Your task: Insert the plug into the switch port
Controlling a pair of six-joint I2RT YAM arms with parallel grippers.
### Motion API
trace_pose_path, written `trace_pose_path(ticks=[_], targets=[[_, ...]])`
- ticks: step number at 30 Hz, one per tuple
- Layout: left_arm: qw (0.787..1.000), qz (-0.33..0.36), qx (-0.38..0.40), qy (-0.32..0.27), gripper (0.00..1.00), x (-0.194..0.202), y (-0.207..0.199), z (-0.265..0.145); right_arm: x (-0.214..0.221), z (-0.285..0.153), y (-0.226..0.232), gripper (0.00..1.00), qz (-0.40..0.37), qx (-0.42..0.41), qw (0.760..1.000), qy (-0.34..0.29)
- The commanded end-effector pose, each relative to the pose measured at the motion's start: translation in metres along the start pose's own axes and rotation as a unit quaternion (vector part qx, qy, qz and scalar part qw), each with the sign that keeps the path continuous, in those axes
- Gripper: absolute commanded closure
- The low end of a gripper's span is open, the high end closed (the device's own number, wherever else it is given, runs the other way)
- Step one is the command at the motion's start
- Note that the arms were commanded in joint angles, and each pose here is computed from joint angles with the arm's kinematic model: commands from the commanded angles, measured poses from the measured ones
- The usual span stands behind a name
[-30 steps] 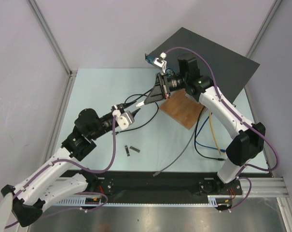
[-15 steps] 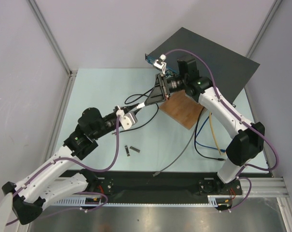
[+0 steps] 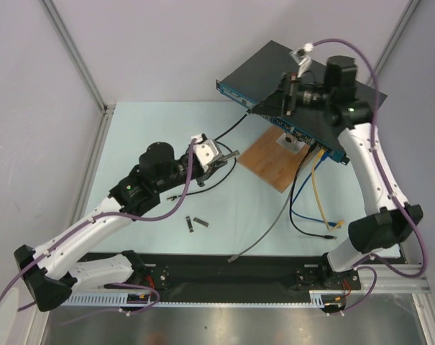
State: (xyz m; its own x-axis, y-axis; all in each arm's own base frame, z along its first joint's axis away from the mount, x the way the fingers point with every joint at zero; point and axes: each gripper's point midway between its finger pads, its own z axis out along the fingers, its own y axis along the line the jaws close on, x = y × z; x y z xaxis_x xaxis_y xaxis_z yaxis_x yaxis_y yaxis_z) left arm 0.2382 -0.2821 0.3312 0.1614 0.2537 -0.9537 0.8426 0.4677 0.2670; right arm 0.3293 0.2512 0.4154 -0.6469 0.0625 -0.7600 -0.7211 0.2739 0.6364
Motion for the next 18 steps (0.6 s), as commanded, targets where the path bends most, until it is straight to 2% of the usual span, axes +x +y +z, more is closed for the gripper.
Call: trace_pose_path(ticks=[1,3,4,5,6,12,18], targets=[[0.997,-0.074,-0.031,-0.003,1.0,-0.017,0.003,0.012,-0.034,-0.045,0.014,0.2,-0.07,0.071,0.992,-0.074],[0.994,-0.103,-0.037,0.017,1.0,-0.01,-0.003,0.03,-0.043,-0.074,0.004,0.2,-0.082,0.133,0.982,-0.106],[0.993,-0.108,-0.049,0.019,1.0,-0.017,-0.001,0.036,-0.044,-0.084,0.0,0.2,-0.08,0.15,0.979,-0.115],[0.989,-0.121,-0.084,0.03,1.0,-0.015,0.007,0.041,-0.044,-0.098,0.0,0.2,-0.079,0.174,0.973,-0.128],[0.987,-0.126,-0.086,0.051,1.0,-0.005,0.001,0.056,-0.045,-0.109,-0.004,0.19,-0.078,0.193,0.968,-0.138],[0.972,-0.171,-0.153,0.051,1.0,-0.015,0.014,0.089,-0.042,-0.195,-0.021,0.19,-0.046,0.32,0.923,-0.209],[0.967,-0.18,-0.18,0.027,1.0,-0.021,0.014,0.11,-0.008,-0.255,-0.042,0.18,0.037,0.405,0.884,-0.231]])
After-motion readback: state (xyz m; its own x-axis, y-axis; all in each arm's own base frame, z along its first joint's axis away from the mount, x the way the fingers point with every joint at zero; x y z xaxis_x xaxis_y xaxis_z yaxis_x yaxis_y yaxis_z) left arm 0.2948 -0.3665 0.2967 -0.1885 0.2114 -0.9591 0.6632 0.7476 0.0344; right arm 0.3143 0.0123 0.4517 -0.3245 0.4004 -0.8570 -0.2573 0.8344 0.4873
